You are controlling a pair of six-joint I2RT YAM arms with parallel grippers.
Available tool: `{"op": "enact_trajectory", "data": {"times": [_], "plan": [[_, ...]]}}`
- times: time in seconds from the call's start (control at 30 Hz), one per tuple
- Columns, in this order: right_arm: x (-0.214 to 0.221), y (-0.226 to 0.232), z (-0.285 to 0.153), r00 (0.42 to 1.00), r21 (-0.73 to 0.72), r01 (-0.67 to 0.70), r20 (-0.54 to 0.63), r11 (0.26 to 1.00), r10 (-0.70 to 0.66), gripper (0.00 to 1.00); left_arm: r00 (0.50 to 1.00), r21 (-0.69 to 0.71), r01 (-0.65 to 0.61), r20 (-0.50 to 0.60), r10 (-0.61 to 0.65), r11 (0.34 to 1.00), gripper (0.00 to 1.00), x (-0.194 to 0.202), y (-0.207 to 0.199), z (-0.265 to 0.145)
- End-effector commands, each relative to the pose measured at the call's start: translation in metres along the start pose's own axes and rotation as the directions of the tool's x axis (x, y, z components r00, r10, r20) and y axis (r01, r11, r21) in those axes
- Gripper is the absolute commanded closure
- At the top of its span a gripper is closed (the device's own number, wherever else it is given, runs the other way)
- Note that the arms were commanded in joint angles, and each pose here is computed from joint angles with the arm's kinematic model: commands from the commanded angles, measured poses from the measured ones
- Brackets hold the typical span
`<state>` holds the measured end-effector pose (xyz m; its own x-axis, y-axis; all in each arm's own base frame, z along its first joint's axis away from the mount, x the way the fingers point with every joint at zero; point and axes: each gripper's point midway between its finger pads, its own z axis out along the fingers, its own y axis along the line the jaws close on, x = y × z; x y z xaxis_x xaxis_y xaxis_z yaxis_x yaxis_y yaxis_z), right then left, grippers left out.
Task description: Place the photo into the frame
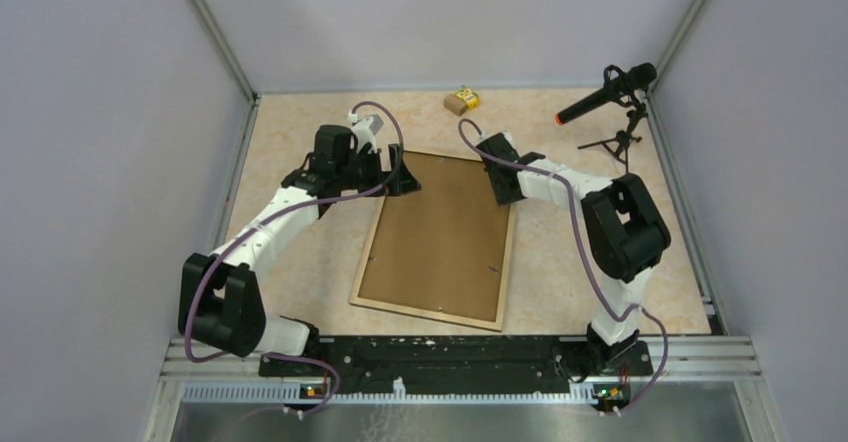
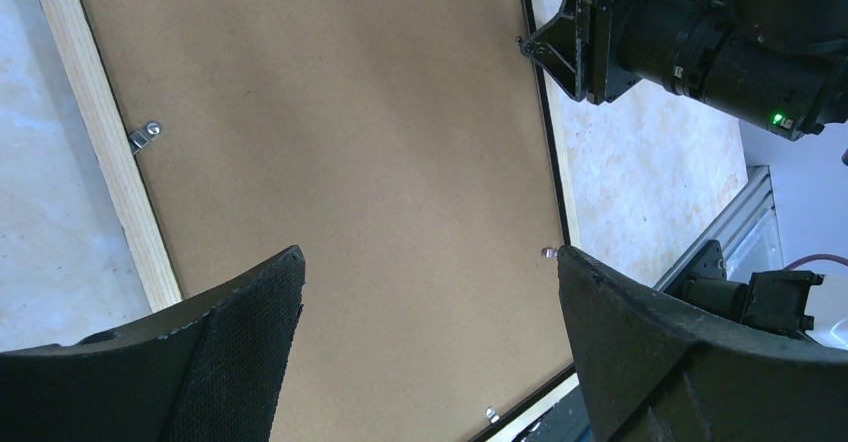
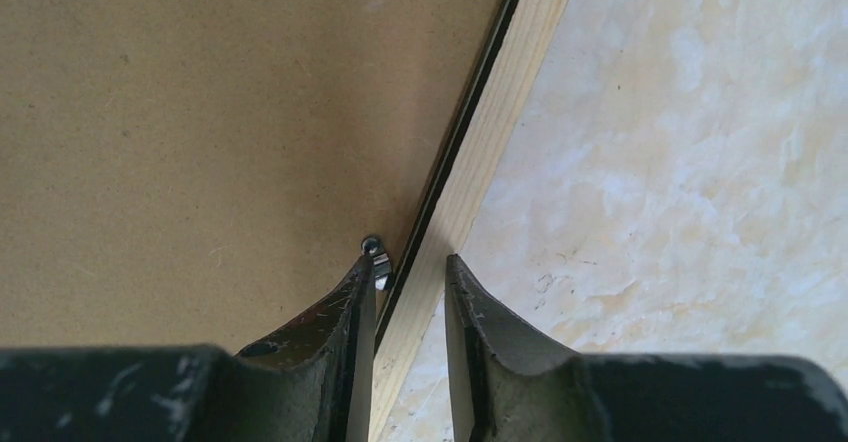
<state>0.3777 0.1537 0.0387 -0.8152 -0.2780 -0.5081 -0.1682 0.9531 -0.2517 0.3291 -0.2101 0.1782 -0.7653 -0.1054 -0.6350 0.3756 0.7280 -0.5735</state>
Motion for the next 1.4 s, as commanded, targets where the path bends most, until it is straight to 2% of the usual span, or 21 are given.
{"op": "enact_trajectory", "data": {"times": [0.0, 0.23, 0.37, 0.4, 0.47, 0.6, 0.7, 0.77, 0.87, 0.97, 1.03, 1.13, 1.27, 1.37], "plan": [[0.018, -0.003, 0.014, 0.994, 0.034, 0.102, -0.039, 0.994, -0.100, 1.00, 1.000, 0.024, -0.019, 0.025, 0.018, 1.000, 0.02, -0.007, -0.004, 0.000], [-0.002, 0.011, 0.005, 0.969, -0.004, 0.229, 0.091, 0.973, -0.228, 1.00, 1.000, 0.024, -0.016, 0.024, 0.015, 1.000, 0.01, -0.007, -0.003, 0.000], [-0.020, 0.012, -0.010, 0.971, 0.009, 0.205, 0.119, 0.979, -0.205, 1.00, 0.999, 0.022, -0.018, 0.027, 0.017, 1.000, 0.02, -0.007, -0.003, 0.000], [-0.026, 0.012, -0.018, 0.976, 0.005, 0.177, 0.129, 0.984, -0.176, 0.95, 0.999, 0.021, -0.018, 0.026, 0.018, 1.000, 0.02, -0.007, -0.002, 0.000], [-0.034, 0.015, -0.040, 0.983, -0.025, 0.120, 0.141, 0.992, -0.115, 0.80, 1.000, 0.019, -0.018, 0.025, 0.017, 1.000, 0.02, -0.007, -0.002, 0.000], [-0.034, 0.018, -0.075, 0.988, -0.117, -0.036, 0.143, 0.992, 0.053, 0.61, 1.000, 0.030, -0.007, 0.021, 0.006, 1.000, 0.01, -0.007, -0.002, 0.000], [-0.034, 0.013, -0.083, 0.975, -0.124, -0.142, 0.153, 0.982, 0.161, 0.51, 1.000, 0.044, 0.001, 0.019, -0.002, 0.999, 0.02, -0.007, -0.004, 0.001], [-0.034, 0.001, -0.077, 0.951, -0.085, -0.265, 0.139, 0.961, 0.275, 0.42, 1.000, 0.050, 0.002, 0.021, -0.003, 0.999, 0.01, -0.007, -0.005, 0.000], [-0.027, -0.003, -0.062, 0.910, -0.072, -0.411, 0.035, 0.909, 0.414, 0.41, 1.000, 0.050, -0.002, 0.026, 0.000, 0.999, 0.02, -0.007, -0.005, -0.001], [-0.033, 0.010, -0.062, 0.890, -0.147, -0.447, 0.030, 0.882, 0.456, 0.38, 0.999, 0.043, -0.009, 0.035, 0.007, 0.999, 0.02, -0.009, -0.005, -0.002], [-0.033, 0.017, -0.065, 0.888, -0.209, -0.441, 0.037, 0.873, 0.458, 0.30, 0.999, 0.042, -0.010, 0.036, 0.008, 0.999, 0.02, -0.009, -0.005, -0.003], [-0.017, 0.016, -0.062, 0.899, -0.198, -0.426, 0.023, 0.883, 0.438, 0.23, 0.999, 0.053, -0.011, 0.034, 0.009, 0.999, 0.02, -0.009, -0.008, -0.004], [0.026, 0.017, -0.046, 0.920, -0.159, -0.393, -0.056, 0.906, 0.389, 0.22, 1.000, 0.064, -0.006, 0.030, 0.004, 0.998, 0.02, -0.009, -0.009, -0.004], [0.051, 0.019, -0.041, 0.927, -0.157, -0.375, -0.079, 0.914, 0.367, 0.28, 1.000, 0.067, -0.006, 0.029, 0.004, 0.998, 0.02, -0.009, -0.010, -0.004]]}}
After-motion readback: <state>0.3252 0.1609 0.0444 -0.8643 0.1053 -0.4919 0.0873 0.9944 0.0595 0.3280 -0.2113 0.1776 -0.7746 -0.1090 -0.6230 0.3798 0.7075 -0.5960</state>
